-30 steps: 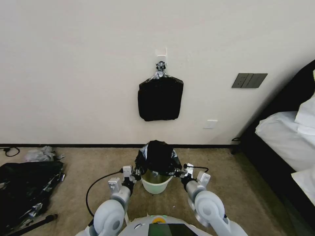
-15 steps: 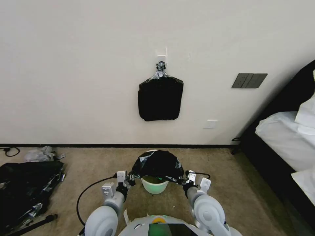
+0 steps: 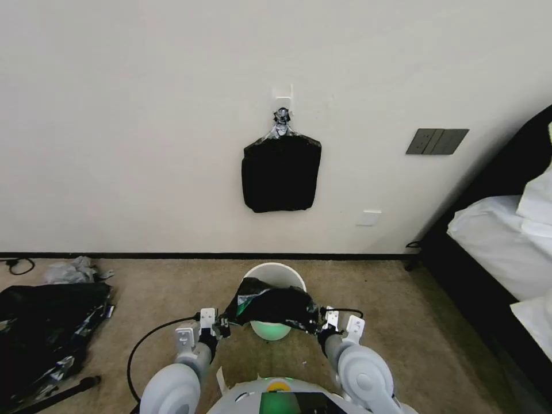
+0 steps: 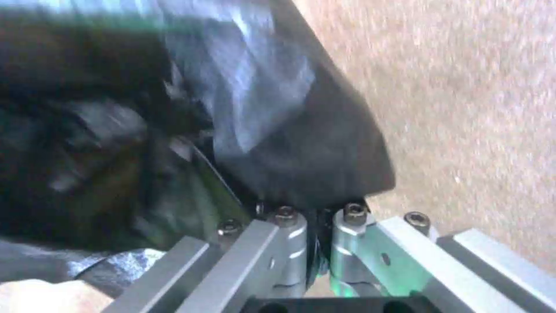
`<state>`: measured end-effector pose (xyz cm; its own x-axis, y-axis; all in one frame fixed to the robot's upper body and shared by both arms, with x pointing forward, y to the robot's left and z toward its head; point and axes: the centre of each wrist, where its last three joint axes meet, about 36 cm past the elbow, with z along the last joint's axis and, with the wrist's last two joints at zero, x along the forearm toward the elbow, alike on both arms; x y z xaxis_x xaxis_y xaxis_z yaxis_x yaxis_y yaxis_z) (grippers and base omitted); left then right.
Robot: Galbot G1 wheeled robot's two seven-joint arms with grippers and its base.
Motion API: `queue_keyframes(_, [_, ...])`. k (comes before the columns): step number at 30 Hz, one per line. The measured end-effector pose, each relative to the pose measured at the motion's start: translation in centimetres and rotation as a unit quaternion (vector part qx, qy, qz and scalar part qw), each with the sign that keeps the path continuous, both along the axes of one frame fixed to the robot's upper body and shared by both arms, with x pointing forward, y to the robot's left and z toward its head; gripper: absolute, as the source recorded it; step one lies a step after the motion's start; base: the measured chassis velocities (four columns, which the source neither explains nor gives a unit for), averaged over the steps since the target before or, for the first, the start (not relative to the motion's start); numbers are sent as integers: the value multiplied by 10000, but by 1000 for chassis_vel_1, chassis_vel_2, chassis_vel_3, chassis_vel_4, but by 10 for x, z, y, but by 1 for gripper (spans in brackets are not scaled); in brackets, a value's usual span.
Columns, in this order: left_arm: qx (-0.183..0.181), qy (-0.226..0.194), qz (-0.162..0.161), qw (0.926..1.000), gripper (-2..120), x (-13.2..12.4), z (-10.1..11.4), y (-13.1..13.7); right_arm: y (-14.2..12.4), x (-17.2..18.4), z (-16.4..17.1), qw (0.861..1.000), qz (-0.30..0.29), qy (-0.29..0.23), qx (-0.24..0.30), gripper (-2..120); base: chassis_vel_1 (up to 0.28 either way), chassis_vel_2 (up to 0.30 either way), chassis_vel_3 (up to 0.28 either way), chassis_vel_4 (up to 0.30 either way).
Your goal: Place a trash bag onto the trash bin.
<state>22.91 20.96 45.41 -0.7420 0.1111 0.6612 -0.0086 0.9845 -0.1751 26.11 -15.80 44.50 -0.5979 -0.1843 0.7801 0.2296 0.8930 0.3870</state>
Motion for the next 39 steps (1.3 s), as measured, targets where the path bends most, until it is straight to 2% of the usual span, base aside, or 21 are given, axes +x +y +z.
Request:
queue_keyframes(7, [251,183,-95,9995,0,12,-10,3,-3,14,-22,9999,19,155,-74,0,0,0,0,0])
queue_keyframes(13, [350,260,-170,9989,0,21,-14,2,-3,19,-24,9997,120,211,-80,0,0,0,0,0])
queue_keyframes(21, [474,285,-256,9981,0,15,3,10,-4,3,-2,9984,520,208,-17,0,0,0,0,0])
queue_keyframes(29, [781,345,-310,9959,0,19,10,16,-7,10,-8,9976,604,329,-74,0,0,0,0,0])
queue_keyframes(34, [938,349,-332,9944,0,31,3,18,-7,22,-18,9977,551,360,-167,0,0,0,0,0])
queue_keyframes(39, [876,335,-267,9952,0,48,-11,14,-8,33,-25,9980,464,346,-249,0,0,0,0,0])
